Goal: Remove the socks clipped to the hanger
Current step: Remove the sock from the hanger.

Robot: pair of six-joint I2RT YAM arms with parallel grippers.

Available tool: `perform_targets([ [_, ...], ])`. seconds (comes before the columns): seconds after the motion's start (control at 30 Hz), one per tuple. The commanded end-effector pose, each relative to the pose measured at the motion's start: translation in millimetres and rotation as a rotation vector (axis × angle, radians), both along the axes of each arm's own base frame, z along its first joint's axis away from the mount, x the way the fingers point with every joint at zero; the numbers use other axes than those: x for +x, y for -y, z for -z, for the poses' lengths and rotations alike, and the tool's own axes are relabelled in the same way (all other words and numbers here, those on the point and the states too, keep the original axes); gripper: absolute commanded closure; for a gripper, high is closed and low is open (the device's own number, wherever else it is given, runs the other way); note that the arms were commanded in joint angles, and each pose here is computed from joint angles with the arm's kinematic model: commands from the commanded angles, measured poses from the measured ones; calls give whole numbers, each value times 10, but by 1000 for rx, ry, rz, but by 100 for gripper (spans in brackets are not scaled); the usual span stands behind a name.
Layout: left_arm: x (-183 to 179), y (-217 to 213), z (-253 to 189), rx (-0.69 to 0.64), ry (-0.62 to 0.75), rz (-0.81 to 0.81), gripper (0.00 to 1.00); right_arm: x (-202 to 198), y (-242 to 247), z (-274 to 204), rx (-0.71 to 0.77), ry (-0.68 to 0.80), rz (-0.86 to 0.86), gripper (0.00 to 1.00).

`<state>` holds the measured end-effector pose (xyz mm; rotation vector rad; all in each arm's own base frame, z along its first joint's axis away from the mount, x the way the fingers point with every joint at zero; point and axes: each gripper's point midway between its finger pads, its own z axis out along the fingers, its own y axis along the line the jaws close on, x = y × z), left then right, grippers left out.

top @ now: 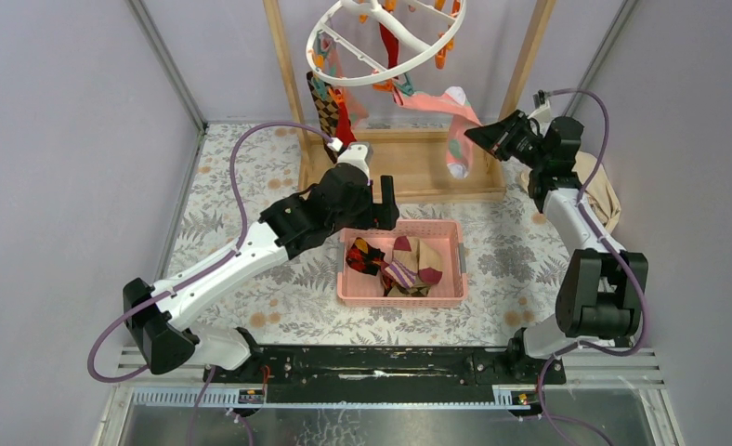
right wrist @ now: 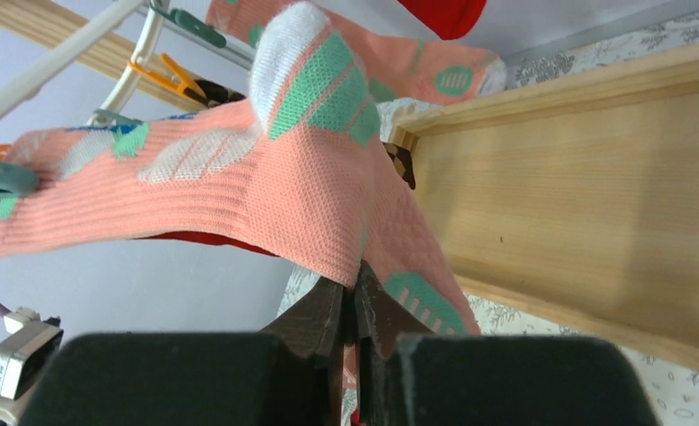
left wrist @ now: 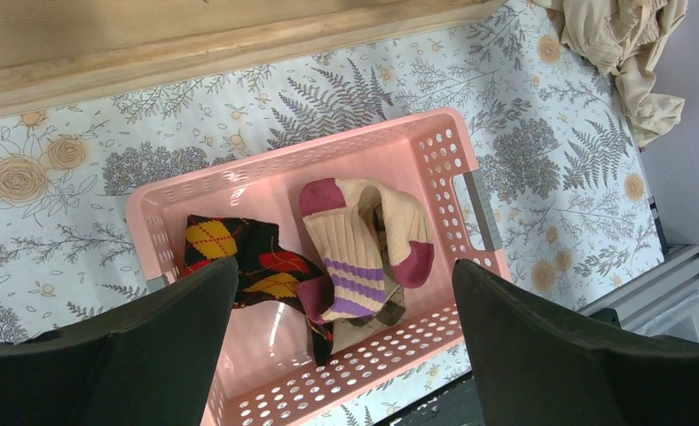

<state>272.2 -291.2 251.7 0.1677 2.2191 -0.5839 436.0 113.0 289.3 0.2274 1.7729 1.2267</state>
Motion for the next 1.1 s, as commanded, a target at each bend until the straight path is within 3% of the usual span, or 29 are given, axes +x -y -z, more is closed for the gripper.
perform_targets([
  [0.0,48,64,-259,-53,56,-4,2,143,21,-481,29,133,-22,98],
  [0.2,51,53,-254,-46,59,-6,2,339,26,-437,43,114,-32,98],
  [0.4,71,24,-233,-27,68,-13,1,274,-16,-355,75,99,-54,98],
  [0.53,97,-54,-290,1,94,-31,2,87,-98,-199,71,71,-72,98],
  [0.77,211,-391,-650,88,170,-96,3,-577,-735,65,-30,36,-196,99],
  [1.07,437,-727,-869,101,207,-189,4,-1091,-1045,-482,-61,153,-307,99],
])
